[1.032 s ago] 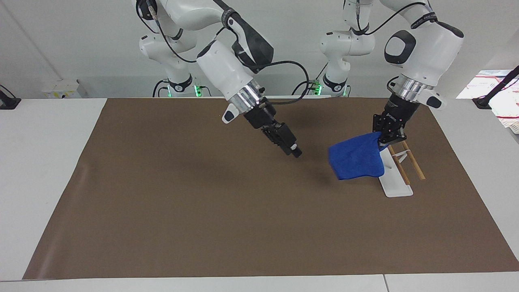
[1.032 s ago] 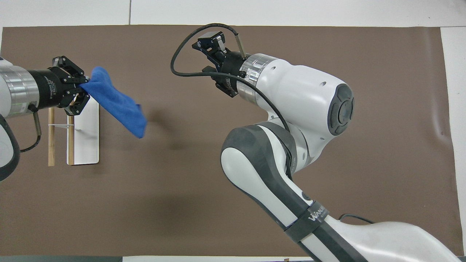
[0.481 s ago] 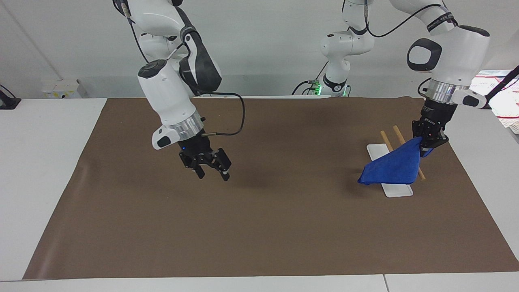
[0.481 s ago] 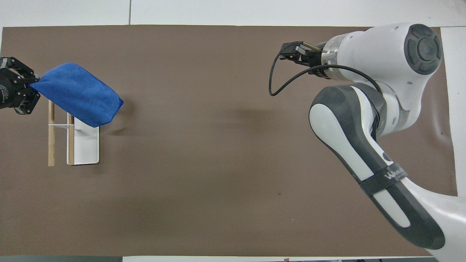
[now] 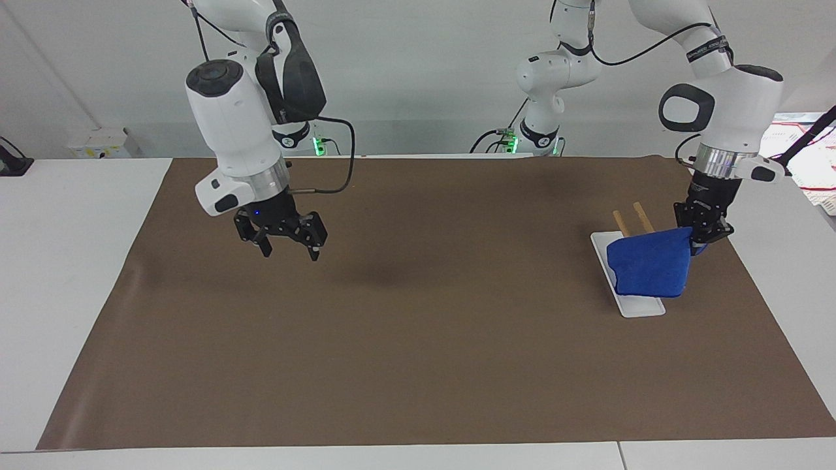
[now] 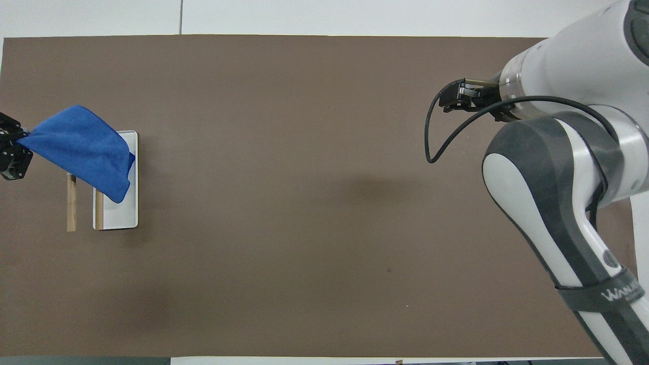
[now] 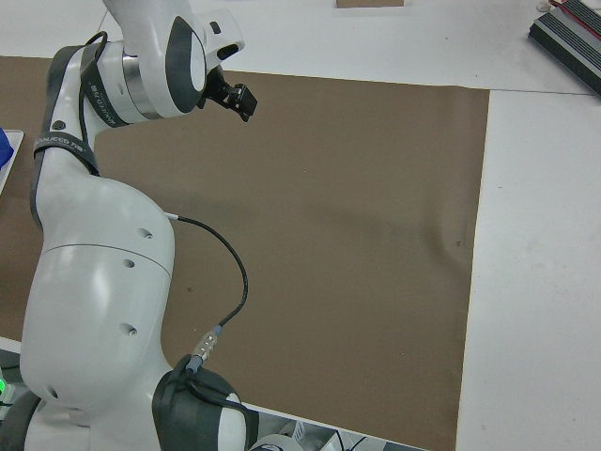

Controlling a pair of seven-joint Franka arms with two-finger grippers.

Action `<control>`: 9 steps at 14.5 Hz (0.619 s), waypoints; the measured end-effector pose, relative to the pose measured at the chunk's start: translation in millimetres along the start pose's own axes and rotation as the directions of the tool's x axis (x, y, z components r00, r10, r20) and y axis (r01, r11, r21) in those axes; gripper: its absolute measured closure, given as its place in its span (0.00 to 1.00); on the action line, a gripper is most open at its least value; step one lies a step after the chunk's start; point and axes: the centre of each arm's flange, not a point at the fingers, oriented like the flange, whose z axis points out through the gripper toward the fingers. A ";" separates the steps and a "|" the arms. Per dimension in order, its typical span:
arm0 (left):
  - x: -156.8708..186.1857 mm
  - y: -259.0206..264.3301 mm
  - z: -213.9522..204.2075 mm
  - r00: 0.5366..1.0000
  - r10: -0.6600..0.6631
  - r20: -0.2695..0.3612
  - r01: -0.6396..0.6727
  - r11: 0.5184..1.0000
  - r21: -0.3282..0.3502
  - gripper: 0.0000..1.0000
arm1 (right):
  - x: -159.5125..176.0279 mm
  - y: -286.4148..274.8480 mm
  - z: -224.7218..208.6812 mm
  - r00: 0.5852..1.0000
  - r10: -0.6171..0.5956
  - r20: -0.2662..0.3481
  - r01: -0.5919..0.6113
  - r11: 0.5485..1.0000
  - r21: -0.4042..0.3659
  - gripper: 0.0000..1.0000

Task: Right arm passes towel to left arm to hang
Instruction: 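Drape the towel over the rack bar while the right gripper withdraws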

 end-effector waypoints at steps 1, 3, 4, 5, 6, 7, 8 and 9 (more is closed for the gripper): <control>11.6 -1.3 -1.6 1.000 -0.005 -0.010 0.005 1.000 -0.002 0.98 | -3.2 7.0 -10.1 1.000 -0.006 0.009 0.006 1.000 -0.012 0.00; 27.3 -3.7 -3.4 1.000 -0.016 -0.024 0.016 1.000 -0.004 0.98 | -6.7 29.4 -23.2 0.999 -0.030 0.041 0.032 0.999 -0.034 0.00; 32.1 -5.1 -2.2 0.999 -0.024 -0.028 0.023 1.000 -0.004 0.98 | -7.7 43.4 -27.9 0.997 -0.039 0.061 0.042 0.998 -0.044 0.00; 35.3 -6.5 1.0 0.999 -0.029 -0.032 0.029 1.000 -0.004 0.98 | -7.8 56.9 -31.4 0.996 -0.041 0.077 0.045 0.998 -0.053 0.00; 38.3 -8.1 5.2 0.999 -0.033 -0.034 0.033 0.999 0.000 0.98 | -6.8 71.3 -35.3 0.996 -0.038 0.085 0.044 0.997 -0.063 0.00; 40.1 -9.5 9.2 0.999 -0.037 -0.035 0.037 0.999 0.005 0.98 | -5.2 88.1 -40.7 0.995 -0.040 0.091 0.047 0.996 -0.073 0.00; 41.2 -11.9 13.4 0.999 -0.039 -0.034 0.040 0.999 0.014 0.98 | -3.2 108.8 -47.4 0.994 -0.051 0.101 0.059 0.995 -0.081 0.00; 42.8 -15.4 17.5 0.999 -0.043 -0.034 0.043 0.999 0.023 0.98 | -2.1 128.5 -54.7 0.992 -0.061 0.115 0.071 0.994 -0.086 0.00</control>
